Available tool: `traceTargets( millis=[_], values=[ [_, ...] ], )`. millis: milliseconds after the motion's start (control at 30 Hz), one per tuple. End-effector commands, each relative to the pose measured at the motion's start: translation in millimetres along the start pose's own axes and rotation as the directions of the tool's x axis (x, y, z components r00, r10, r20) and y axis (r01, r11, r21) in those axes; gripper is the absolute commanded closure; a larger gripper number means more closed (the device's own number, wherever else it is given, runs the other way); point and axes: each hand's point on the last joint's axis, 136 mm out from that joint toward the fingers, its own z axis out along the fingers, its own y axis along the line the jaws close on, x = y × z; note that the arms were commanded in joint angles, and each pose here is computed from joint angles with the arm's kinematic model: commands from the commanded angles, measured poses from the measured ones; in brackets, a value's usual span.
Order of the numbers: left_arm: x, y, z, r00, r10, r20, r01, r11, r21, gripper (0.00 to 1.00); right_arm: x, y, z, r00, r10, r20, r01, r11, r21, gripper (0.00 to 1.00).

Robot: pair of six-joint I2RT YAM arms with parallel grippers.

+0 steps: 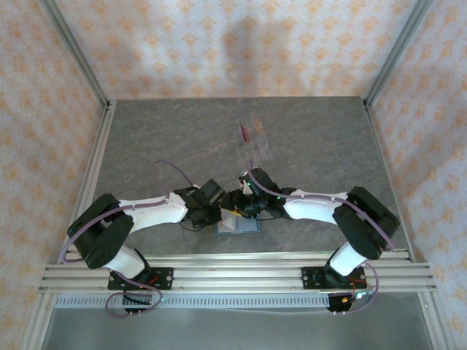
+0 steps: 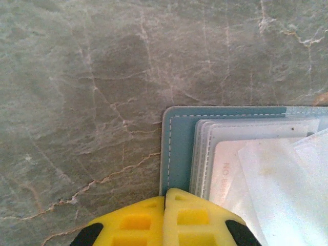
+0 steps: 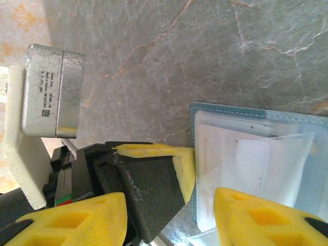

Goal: Put the credit cards into the card holder

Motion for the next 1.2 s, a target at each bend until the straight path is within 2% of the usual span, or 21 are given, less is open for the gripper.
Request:
traceTargets(
  millis=[0,133,433,800,1167],
  values=[
    [18.0,7.5,29.7,0.997,0.058,-0.049,-0.06,0.998,-0.024,1.0,8.1,16.2,17.3,1.0,0.005,-0.023,-0.008,0.993,-0.119,0.48],
    [18.2,7.7,29.8,0.997,0.057,-0.051,-0.058,0.998,-0.026,1.0,12.6,5.2,16.9,0.999,0.024,-0.021,-0.026,0.993,-0.113,0.48],
    [18.6,7.4,31.4,0.997,0.057,-0.054,-0.058,0.998,-0.027,1.0,21.9,-30.5,-6.2,0.997,-0.082,-0.002,0.082,0.99,0.115,0.48],
    [18.6,8.3,30.6,0.997,0.057,-0.055,-0.059,0.998,-0.032,1.0,30.5,-49.9,-10.7,0.999,-0.047,0.001,0.046,0.988,0.148,0.49],
    [19.6,6.6,34.7,0.996,0.058,-0.063,-0.06,0.998,-0.03,1.0,30.9,-74.1,-52.7,0.991,-0.124,0.057,0.098,0.937,0.336,0.49]
  ],
)
